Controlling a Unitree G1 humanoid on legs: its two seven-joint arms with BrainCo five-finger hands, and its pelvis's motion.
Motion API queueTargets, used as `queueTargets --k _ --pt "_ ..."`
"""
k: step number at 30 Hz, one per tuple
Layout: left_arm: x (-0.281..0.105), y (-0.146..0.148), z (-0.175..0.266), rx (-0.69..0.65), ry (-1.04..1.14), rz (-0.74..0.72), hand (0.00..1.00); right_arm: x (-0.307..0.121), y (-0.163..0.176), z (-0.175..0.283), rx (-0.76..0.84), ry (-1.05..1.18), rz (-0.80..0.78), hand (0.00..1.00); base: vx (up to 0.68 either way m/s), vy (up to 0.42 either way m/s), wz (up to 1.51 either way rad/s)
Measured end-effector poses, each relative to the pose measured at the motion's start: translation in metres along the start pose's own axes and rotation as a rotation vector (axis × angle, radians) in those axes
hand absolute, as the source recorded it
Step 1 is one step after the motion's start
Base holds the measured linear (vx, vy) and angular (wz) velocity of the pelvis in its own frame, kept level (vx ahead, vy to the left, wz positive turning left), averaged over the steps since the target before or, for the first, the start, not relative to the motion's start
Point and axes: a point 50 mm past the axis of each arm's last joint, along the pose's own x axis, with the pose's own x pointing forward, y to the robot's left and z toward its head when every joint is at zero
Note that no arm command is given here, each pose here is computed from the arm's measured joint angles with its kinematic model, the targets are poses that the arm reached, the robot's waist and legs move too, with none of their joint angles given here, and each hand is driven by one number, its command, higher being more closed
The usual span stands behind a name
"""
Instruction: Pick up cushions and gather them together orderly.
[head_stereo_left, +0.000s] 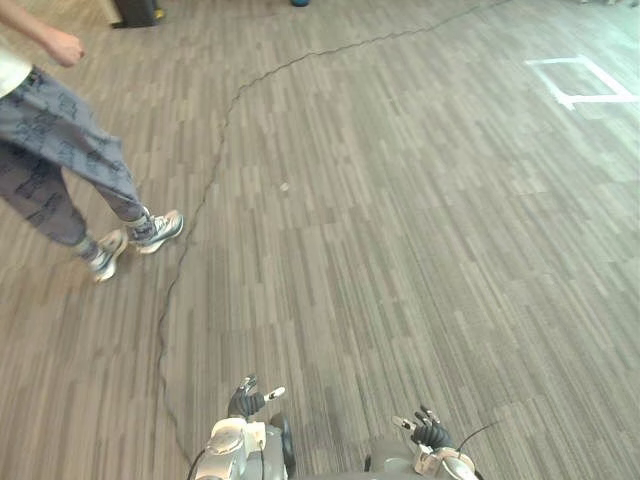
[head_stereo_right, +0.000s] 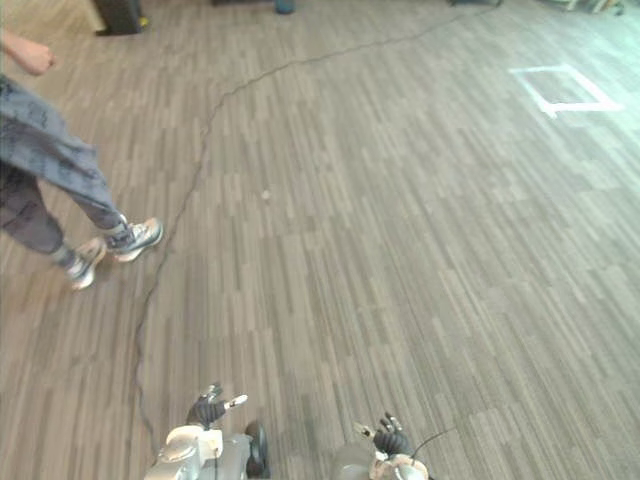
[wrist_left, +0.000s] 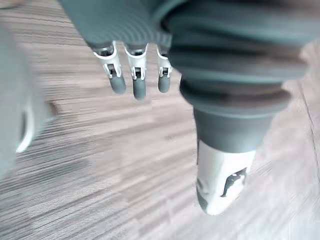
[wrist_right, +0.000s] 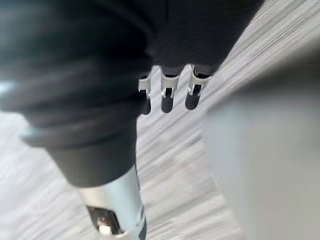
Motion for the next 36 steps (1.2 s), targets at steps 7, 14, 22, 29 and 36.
queueTargets --k 7,14,22,29,36 --pt "0.000 -0.004 -0.005 -0.002 0.026 -0.007 0.00 0.006 0.003 0.025 -0.020 -0.082 0.021 0.00 0.54 0.018 -0.47" --pt "0.000 -0.021 -0.008 -0.059 0.044 -0.025 0.00 0.006 -0.008 0.026 -0.043 -0.072 0.002 0.00 0.64 -0.105 -0.55" --pt "0.000 -0.007 0.010 -0.144 -0.067 0.036 0.00 0.007 0.007 0.021 -0.053 -0.047 0.041 0.00 0.50 0.017 -1.32" --pt "-0.002 0.008 0.002 -0.145 -0.047 0.091 0.00 -0.003 0.005 -0.007 -0.069 0.022 0.030 0.00 0.62 0.348 -1.05" --pt "-0.003 0.001 -0.012 -0.075 0.025 0.065 0.00 -0.001 -0.003 0.006 -0.097 -0.029 0.040 0.00 0.62 0.246 -0.09"
